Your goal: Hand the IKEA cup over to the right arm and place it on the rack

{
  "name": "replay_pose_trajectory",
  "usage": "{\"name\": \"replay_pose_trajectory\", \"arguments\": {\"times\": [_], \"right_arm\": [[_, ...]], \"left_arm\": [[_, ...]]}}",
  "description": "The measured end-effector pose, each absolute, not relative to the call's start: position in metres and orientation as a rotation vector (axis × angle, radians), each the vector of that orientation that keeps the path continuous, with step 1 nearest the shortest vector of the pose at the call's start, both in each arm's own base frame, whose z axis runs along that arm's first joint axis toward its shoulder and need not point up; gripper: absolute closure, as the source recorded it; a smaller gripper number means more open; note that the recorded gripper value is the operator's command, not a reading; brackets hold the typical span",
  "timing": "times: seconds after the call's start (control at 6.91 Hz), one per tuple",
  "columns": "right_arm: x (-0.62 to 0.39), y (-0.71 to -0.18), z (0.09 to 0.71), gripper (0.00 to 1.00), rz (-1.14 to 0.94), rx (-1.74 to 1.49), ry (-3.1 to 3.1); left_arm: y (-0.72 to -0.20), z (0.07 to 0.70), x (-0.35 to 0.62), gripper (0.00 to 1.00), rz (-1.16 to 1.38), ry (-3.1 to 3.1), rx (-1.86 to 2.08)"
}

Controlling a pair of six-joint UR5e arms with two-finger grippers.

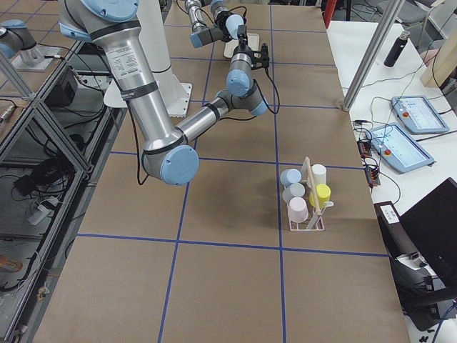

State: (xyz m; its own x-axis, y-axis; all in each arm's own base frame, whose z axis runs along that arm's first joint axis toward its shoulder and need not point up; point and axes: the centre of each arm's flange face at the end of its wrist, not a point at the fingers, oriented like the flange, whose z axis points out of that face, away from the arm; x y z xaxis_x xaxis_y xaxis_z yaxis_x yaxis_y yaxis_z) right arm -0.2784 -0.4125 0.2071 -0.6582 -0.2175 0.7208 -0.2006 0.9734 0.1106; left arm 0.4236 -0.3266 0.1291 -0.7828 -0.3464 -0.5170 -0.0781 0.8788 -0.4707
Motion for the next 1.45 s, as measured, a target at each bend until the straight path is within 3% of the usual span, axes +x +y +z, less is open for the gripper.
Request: {"name": "replay_pose_trajectory", "arguments": {"times": [0.43,1.45], "right_arm": [[-0.289,-0.409,0.203,0.04,-0.116,0.452,-2.281],[-0.293,-0.401,0.197,0.04,-0.144,0.467,-2.294]], "left_arm": [[-0.329,0.118,0.430,1.00,-0.581,2.421,-0.309],[-0.328,0.101,0.442,1.00,-0.584,2.410,-0.320]]}}
